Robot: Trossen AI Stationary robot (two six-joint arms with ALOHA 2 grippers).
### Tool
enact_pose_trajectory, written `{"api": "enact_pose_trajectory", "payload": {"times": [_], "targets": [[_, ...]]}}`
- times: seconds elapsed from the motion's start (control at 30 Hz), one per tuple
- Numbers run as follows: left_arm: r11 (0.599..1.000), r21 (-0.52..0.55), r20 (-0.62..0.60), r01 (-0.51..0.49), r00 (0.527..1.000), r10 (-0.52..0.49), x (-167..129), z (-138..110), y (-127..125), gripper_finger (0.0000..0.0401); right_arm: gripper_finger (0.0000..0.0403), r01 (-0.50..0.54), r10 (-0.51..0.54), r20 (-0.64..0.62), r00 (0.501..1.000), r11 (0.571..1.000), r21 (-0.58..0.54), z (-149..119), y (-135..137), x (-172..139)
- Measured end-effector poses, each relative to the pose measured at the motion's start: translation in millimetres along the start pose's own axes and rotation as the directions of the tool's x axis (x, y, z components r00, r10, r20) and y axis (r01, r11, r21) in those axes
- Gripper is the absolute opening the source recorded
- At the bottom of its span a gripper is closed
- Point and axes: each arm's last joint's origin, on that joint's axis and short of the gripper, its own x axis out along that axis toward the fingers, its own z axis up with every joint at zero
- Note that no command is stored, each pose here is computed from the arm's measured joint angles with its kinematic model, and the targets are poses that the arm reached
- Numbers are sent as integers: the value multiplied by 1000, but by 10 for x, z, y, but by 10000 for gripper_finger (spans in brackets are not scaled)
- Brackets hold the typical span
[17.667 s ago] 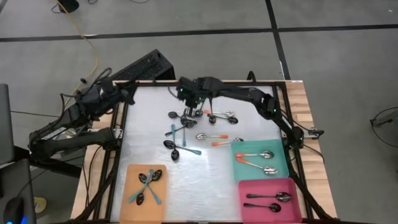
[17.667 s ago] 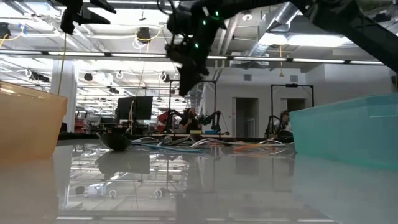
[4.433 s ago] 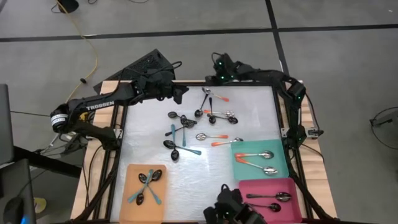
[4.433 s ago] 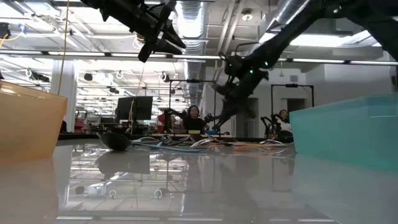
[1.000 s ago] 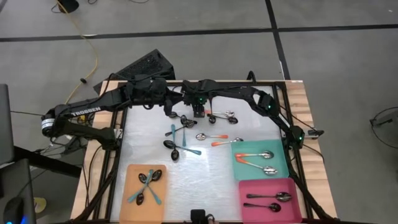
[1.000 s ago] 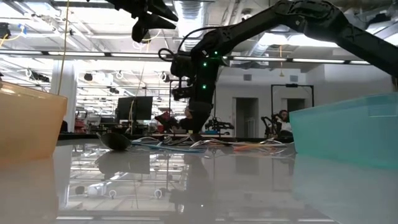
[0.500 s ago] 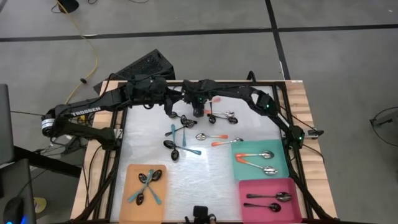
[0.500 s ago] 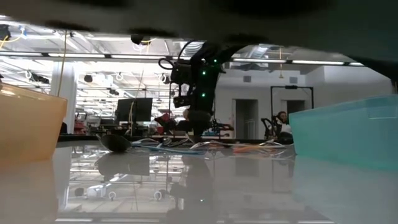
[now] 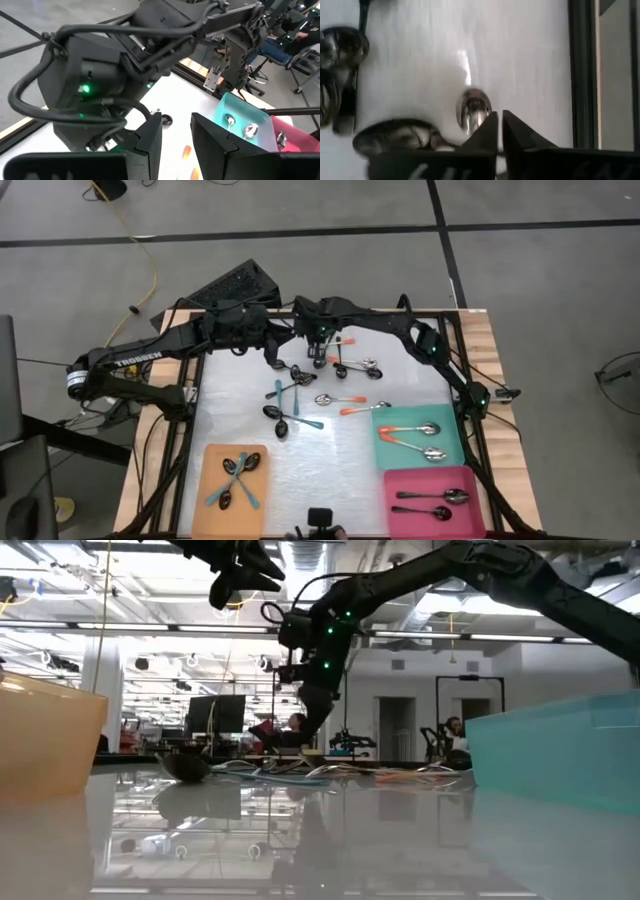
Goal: Sort silverware by color (type)
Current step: Put the orange spoon into the blue bin
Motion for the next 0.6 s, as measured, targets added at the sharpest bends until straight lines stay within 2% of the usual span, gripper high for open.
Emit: {"api": "enact_pose_trajectory", "payload": {"times": [0.17,0.33,0.43,0.6], "targets": [[1000,0,-24,-5,1000,5,0,-24,2,88,96,-49,46,-124,991,998,-26,-188,-159,-15],[1000,26,-58,-17,998,18,-2,-57,15,88,176,-155,162,-153,975,986,60,-386,-362,69],[999,28,-61,-17,998,19,-2,-60,15,88,217,-175,193,-193,962,978,110,-516,-424,174],[999,48,-54,-15,998,18,-1,-53,14,88,242,-187,200,-199,959,979,83,-565,-315,376]]}}
